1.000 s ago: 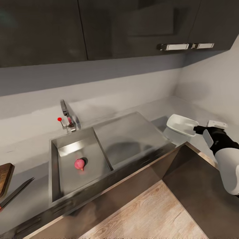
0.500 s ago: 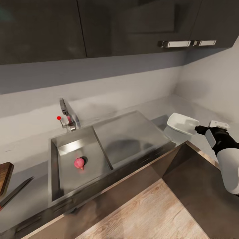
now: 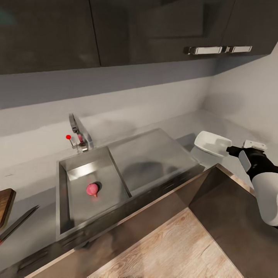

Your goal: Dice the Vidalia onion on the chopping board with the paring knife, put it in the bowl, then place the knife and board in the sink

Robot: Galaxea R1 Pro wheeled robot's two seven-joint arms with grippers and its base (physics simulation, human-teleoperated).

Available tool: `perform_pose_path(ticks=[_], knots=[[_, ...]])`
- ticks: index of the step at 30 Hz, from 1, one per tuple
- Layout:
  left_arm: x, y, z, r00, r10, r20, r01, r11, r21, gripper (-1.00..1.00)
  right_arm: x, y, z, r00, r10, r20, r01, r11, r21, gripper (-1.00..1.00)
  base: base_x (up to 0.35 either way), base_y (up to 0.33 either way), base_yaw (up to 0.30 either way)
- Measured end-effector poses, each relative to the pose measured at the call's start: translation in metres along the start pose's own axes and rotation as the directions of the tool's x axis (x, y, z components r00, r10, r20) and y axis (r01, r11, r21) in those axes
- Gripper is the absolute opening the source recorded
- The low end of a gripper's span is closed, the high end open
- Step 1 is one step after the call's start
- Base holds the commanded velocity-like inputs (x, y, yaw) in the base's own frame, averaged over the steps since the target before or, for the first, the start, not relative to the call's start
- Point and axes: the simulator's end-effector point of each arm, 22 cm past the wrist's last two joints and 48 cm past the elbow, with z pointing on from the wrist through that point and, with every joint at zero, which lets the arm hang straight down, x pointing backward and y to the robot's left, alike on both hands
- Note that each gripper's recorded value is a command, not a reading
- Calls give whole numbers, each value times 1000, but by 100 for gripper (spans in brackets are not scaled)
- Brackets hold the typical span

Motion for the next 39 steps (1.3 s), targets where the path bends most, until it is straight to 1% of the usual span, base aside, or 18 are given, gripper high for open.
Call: perform_pose_path(ticks=[11,21,39], knots=[[6,0,-1,1000,2,-14,-2,1000,-1,100,8,1,6,1000,-7,-12,7,1000,3,100,6,0,0],[10,1,-1,1000,3,-27,-3,1000,-1,100,16,2,11,1000,-13,-23,13,1000,6,100,113,0,0],[12,1,-2,1000,4,-31,-4,1000,-2,100,18,2,12,1000,-14,-25,14,1000,5,100,3,0,0]])
